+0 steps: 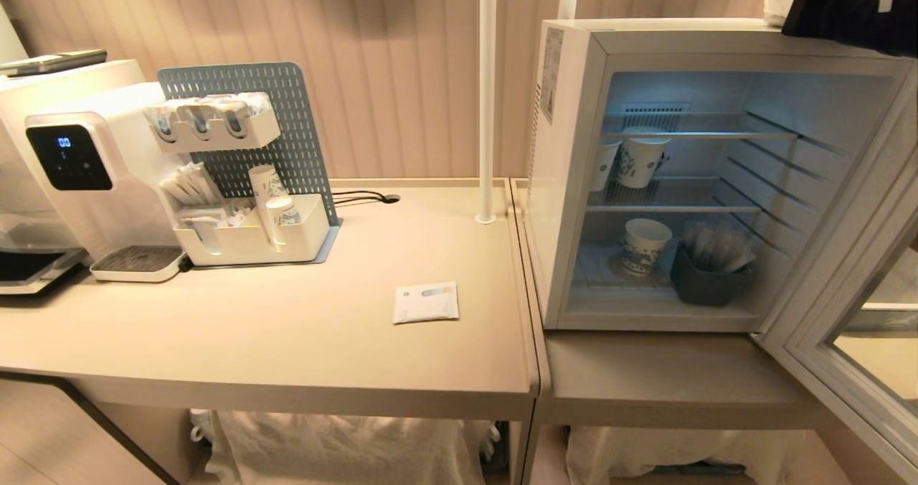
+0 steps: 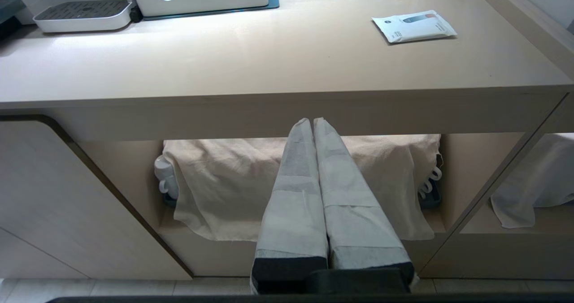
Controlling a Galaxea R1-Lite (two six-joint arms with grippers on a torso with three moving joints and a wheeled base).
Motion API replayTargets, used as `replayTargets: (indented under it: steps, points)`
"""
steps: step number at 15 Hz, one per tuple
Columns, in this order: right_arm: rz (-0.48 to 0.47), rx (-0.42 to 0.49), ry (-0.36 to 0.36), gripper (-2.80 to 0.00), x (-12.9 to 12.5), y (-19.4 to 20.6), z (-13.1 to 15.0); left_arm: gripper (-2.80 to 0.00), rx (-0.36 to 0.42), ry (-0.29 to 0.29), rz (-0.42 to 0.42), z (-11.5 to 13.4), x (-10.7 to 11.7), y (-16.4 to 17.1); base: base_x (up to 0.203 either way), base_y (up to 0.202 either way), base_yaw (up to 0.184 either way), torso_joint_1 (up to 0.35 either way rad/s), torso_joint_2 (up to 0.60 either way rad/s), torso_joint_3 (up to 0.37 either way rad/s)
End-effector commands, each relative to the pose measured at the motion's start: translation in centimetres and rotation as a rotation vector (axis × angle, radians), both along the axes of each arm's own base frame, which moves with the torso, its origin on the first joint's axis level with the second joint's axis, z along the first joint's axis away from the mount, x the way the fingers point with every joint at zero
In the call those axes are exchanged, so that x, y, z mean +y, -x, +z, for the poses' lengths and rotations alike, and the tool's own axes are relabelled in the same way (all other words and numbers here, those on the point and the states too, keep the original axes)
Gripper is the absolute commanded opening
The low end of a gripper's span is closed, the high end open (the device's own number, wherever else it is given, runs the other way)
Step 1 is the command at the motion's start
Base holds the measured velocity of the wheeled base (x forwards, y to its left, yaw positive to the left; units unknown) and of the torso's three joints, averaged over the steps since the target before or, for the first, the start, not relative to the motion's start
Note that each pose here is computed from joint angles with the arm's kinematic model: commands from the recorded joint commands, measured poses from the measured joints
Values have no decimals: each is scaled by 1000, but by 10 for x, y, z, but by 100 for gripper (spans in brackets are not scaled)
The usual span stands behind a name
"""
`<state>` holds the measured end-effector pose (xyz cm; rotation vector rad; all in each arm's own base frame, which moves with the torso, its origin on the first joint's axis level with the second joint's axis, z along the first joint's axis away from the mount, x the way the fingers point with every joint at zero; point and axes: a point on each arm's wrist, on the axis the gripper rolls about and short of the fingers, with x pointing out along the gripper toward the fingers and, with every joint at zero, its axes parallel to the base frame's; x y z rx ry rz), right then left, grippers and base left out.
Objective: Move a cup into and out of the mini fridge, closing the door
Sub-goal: Put the yoghurt in the freezer
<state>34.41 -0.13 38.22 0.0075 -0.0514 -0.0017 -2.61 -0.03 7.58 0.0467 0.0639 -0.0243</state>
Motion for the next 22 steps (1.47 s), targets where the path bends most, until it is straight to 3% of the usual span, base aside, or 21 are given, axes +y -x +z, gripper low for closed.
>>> replayTargets:
  steps: [1,5,7,10,15,20,22]
  points:
    - [1,-46,1,-280,0,39,19,-280,0,0,1,0,0,0,0,0,0,0,0,0]
    - [28,-85,-2,-280,5,130,36,-280,1,-2,0,0,0,0,0,0,0,0,0,0]
    - [57,-77,-4,-280,10,175,30,-280,1,0,0,0,0,0,0,0,0,0,0,0]
    - [110,9,-5,-280,14,223,-9,-280,2,1,0,0,0,0,0,0,0,0,0,0]
    - [141,207,-20,-280,12,272,-102,-280,2,1,0,0,0,0,0,0,0,0,0,0]
    - [178,445,-18,-280,14,278,-185,-280,2,1,0,0,0,0,0,0,0,0,0,0]
    - [224,506,-8,-280,21,262,-204,-280,0,1,0,0,0,0,0,0,0,0,0,0]
